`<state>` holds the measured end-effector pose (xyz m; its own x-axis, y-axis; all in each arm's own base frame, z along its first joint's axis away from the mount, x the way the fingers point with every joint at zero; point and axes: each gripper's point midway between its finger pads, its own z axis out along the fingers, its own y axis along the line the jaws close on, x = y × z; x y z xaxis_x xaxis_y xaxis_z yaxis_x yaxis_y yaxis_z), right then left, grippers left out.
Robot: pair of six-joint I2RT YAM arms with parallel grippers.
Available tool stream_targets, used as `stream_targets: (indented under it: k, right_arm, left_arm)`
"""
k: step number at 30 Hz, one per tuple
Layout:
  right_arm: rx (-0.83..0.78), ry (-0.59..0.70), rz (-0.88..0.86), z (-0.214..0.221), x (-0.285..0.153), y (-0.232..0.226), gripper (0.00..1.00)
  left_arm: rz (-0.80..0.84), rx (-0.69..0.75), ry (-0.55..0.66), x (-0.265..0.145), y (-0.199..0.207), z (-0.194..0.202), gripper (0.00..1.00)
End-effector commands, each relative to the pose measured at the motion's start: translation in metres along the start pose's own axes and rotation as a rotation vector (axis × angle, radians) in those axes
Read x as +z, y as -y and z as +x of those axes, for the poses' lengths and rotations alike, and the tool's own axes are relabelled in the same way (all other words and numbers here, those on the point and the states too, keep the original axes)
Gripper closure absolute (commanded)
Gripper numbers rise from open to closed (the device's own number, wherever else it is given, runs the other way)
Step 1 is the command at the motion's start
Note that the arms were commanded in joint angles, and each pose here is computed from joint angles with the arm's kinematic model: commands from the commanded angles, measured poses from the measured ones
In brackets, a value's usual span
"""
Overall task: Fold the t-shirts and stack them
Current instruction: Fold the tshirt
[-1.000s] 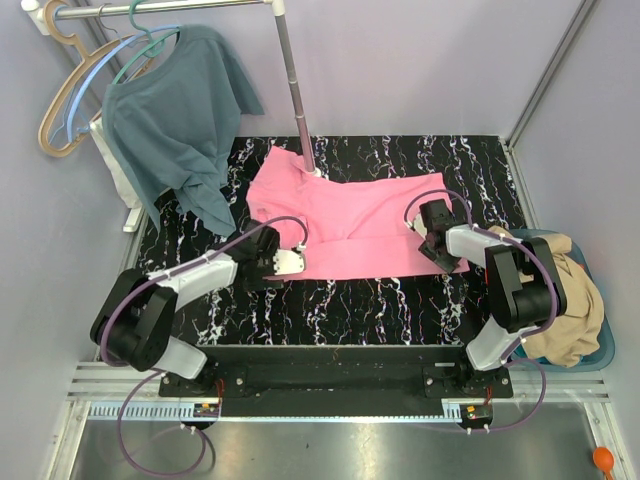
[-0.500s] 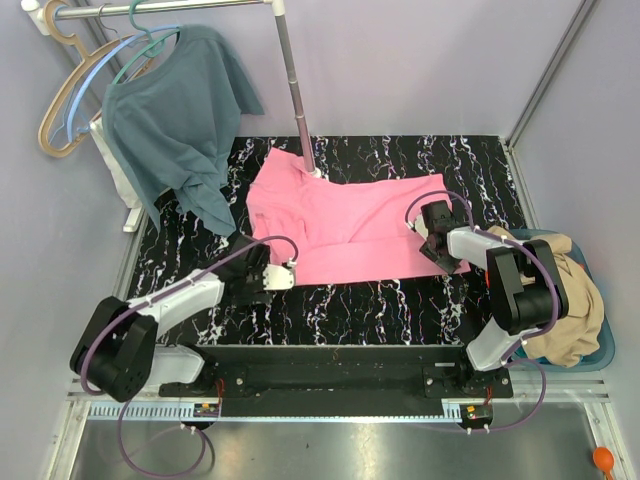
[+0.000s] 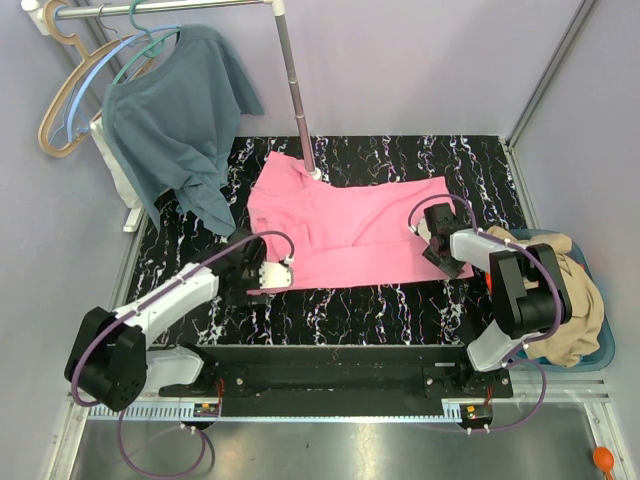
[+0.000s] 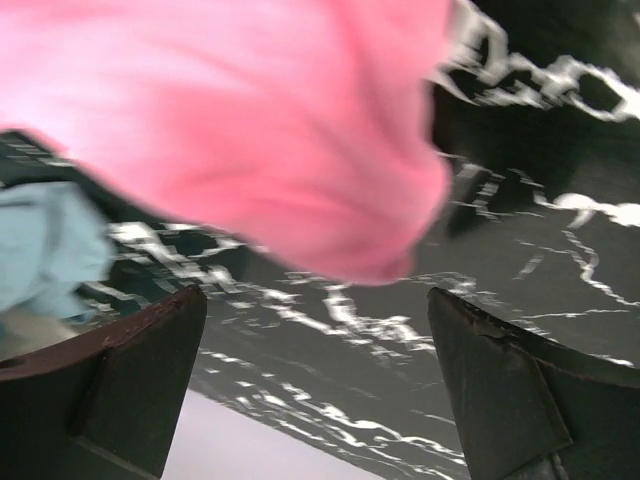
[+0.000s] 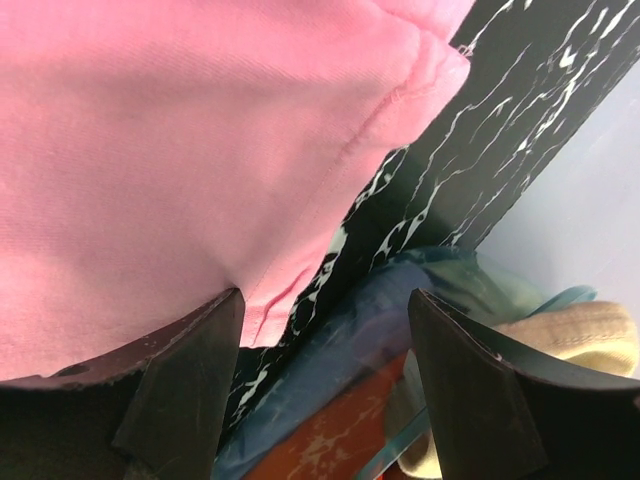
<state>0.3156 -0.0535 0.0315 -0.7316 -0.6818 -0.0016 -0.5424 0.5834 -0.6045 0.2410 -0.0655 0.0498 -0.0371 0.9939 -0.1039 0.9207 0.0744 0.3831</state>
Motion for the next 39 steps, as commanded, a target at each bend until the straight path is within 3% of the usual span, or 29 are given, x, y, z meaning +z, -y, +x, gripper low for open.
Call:
stream_targets:
  k: [1, 10, 11, 12, 14, 29, 39]
  right_arm:
    - [-0.016, -0.052, -0.119, 0.024, -0.006, -0.026, 0.22]
    - [0.055, 0.013, -0.133, 0.005, -0.022, -0.012, 0.18]
    - [0.062, 0.02, -0.132, 0.004, -0.024, -0.01, 0.16]
    - [0.069, 0.034, -0.139, 0.001, -0.025, -0.01, 0.05]
    - [0.08, 0.056, -0.14, -0.003, -0.029, -0.008, 0.0]
    - [0.12, 0.123, -0.094, -0.022, -0.042, 0.017, 0.0]
    - [0.127, 0.154, -0.144, -0.045, -0.026, 0.008, 0.0]
  left_arm:
    - [-0.092, -0.035, 0.1, -0.027, -0.039, -0.027, 0.01]
    - [-0.096, -0.092, 0.229, -0.037, -0.072, -0.067, 0.01]
    - [-0.093, -0.093, 0.235, -0.035, -0.073, -0.069, 0.01]
    - [-0.086, -0.1, 0.24, -0.032, -0.073, -0.071, 0.01]
    - [-0.075, -0.103, 0.243, -0.023, -0.074, -0.075, 0.01]
    - [-0.046, -0.116, 0.209, 0.017, -0.074, -0.077, 0.01]
    - [-0.05, -0.139, 0.213, 0.036, -0.087, -0.087, 0.01]
